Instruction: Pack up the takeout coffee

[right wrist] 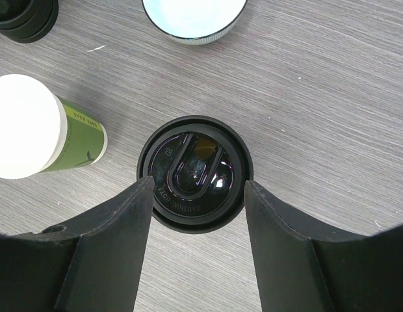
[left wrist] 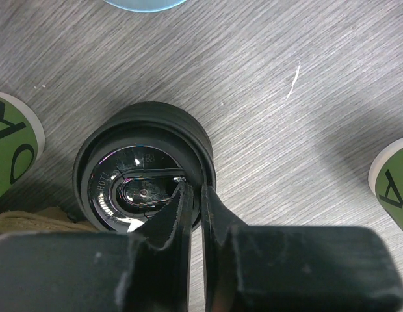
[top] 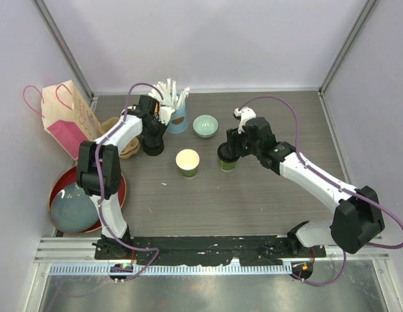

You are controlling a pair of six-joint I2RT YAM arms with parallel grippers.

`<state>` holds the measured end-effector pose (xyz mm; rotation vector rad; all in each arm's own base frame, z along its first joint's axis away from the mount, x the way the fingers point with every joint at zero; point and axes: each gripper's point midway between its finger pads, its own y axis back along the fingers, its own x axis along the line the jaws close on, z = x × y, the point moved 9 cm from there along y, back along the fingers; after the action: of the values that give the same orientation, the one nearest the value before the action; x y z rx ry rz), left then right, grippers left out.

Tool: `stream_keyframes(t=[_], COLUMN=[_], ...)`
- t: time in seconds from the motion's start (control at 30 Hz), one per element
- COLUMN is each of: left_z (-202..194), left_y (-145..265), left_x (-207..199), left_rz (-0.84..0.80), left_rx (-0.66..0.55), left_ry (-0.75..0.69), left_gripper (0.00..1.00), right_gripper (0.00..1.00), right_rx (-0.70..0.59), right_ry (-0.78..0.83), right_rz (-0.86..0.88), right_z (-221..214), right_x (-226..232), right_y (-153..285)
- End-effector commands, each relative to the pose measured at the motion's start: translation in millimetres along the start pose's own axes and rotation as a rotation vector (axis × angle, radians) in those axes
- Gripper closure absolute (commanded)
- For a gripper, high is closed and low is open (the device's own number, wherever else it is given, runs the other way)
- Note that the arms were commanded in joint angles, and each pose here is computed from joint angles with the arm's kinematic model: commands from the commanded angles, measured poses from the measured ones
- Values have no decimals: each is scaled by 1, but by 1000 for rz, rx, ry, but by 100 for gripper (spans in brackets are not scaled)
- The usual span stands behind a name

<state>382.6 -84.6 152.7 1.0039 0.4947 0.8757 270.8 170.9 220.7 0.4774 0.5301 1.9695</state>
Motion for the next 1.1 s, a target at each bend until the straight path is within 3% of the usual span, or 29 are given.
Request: stream_keyframes(t=[0.0,0.07,0.57,0.73,0.8,0.83,1.07], left_z=[14,14,28,27,23,21,8], left_y=[2,4,86,117,139,146,158], left_x=[2,3,-15,-37,-52,-60,-121], left_rz=[-6,-3,-29,-214,-282,-312,-452], left_rx=[-68,-70,-236,-254,-284,-301,-210], left_ry=[-36,-36,-60,-65,-93,-113,-294], left_gripper=[93,100,100,100,100,100,100], right_gripper=[37,37,28,27,15,13,11], right_rx=[-81,-87,-89,-102,-121,-123,-132], right_ry=[13,14,11,10,6,-2,-12], right_rz=[13,10,1,-5,-22,-31,-38], right_z=[20,21,21,22,24,24,26], right_x=[2,1,1,0,-2,-2,-3], right_y=[14,16,23,31,36,37,38])
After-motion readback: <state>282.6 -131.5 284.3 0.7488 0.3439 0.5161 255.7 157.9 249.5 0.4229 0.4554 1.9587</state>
